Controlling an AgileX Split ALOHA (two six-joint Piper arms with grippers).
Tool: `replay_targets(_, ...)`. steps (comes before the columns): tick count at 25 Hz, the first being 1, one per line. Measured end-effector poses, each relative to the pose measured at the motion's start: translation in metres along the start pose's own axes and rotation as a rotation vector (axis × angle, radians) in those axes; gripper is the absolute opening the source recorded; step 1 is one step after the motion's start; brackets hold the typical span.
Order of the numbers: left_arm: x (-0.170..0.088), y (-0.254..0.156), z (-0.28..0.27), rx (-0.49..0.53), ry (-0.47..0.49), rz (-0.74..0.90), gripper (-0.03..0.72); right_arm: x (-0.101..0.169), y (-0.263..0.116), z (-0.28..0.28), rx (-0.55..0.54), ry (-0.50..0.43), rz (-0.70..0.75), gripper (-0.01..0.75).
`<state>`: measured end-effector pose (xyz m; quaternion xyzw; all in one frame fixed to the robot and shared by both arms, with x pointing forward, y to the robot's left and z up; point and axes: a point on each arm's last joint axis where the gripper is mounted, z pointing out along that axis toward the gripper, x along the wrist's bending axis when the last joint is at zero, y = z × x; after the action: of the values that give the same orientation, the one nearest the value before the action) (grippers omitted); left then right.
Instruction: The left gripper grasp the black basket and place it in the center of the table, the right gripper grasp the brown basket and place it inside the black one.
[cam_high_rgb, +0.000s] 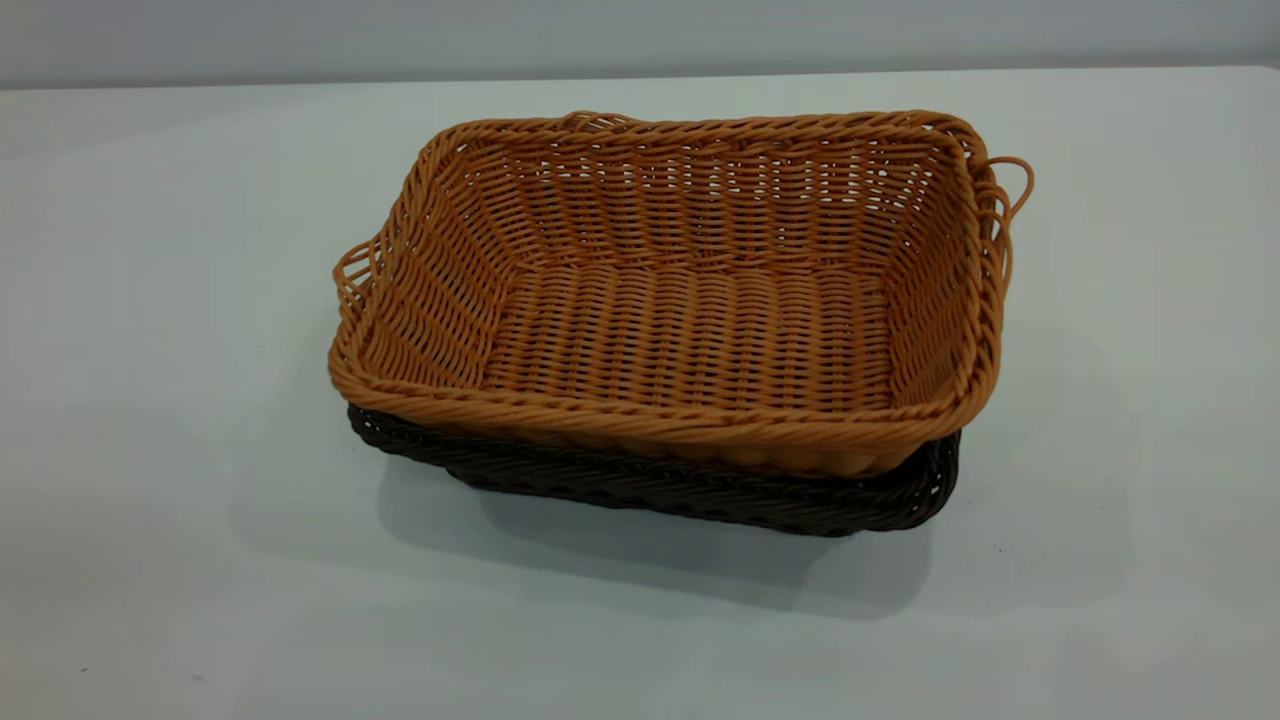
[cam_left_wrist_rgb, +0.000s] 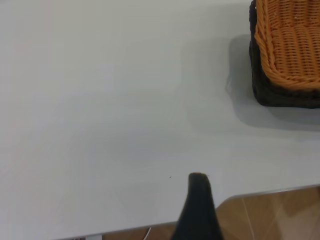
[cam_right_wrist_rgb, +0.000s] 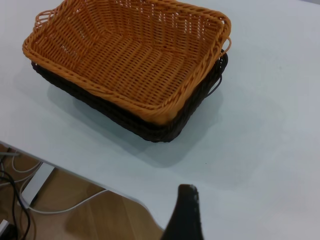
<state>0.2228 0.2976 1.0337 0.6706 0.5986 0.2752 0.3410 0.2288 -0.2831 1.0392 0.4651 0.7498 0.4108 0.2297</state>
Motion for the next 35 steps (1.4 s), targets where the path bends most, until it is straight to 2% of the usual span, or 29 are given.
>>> replay_targets(4, 0.0006, 0.0000, 0.0000, 0.000, 0.006, 0.001, 0.537, 0.0000, 0.0000, 0.0000, 0.000, 0.000, 0.000, 0.590)
replay_targets(12, 0.0051, -0.0001, -0.0003, 0.000, 0.121, -0.027, 0.537, 0.0000, 0.0000, 0.0000, 0.000, 0.000, 0.000, 0.590)
replay_targets(30, 0.0051, -0.0001, -0.0003, -0.001, 0.121, -0.034, 0.537, 0.0000, 0.0001, 0.0000, -0.001, 0.000, 0.000, 0.590)
replay_targets(32, 0.0051, -0.0001, -0.0003, -0.001, 0.121, -0.034, 0.537, 0.0002, -0.0001, -0.0002, -0.006, -0.012, 0.008, 0.590)
replay_targets(35, 0.0051, -0.0001, -0.0003, -0.001, 0.121, -0.034, 0.537, 0.0010, -0.0004, -0.0006, -0.024, -0.078, 0.048, 0.590)
